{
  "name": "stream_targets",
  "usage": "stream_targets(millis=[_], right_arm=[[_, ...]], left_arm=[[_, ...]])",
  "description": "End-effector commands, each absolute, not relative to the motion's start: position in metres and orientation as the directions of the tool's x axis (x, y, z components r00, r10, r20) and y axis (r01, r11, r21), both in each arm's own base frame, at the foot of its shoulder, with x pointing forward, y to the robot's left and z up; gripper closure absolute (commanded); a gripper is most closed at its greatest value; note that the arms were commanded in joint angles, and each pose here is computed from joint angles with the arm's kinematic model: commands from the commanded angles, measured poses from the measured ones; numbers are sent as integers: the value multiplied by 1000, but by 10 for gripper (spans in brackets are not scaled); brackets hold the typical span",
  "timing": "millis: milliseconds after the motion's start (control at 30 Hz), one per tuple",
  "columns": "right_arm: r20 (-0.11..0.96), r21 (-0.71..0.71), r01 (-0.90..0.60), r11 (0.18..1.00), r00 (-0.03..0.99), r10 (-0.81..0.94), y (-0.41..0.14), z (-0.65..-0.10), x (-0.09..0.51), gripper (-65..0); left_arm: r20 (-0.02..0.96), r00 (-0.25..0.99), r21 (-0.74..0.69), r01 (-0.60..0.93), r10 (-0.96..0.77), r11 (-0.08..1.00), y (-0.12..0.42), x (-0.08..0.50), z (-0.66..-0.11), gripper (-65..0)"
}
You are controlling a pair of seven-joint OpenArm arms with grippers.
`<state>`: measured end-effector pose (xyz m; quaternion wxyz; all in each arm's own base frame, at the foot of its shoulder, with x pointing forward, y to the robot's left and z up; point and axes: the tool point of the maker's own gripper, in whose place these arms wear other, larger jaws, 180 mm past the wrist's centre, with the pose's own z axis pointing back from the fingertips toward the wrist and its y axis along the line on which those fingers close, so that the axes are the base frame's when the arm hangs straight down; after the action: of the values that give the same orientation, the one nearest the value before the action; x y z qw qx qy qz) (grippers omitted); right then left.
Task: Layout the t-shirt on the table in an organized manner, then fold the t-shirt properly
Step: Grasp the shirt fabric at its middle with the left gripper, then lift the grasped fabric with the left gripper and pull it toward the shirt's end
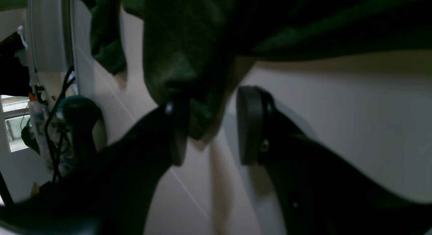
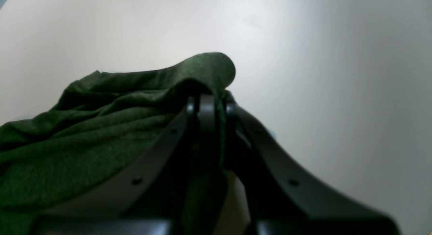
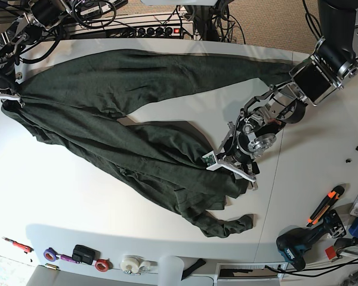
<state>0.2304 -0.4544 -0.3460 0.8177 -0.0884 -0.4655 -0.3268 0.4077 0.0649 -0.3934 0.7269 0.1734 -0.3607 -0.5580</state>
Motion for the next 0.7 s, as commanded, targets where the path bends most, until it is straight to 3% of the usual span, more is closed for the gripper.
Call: stream_targets(millis=[0,400,667], right_arm=[[859,151,608,779,310,-408,-464,-325,238,0],[857,152,608,779,311,-410,-464,-325,238,0],[857,152,608,779,311,-410,-464,-325,238,0]], left_arm=[[334,119,662,677,-935,322,67,414,-387,-245],[361,113,672,657,-926,342,64,418,-382,-245],[317,148,679,654,-937,333,77,425,-393,-245]])
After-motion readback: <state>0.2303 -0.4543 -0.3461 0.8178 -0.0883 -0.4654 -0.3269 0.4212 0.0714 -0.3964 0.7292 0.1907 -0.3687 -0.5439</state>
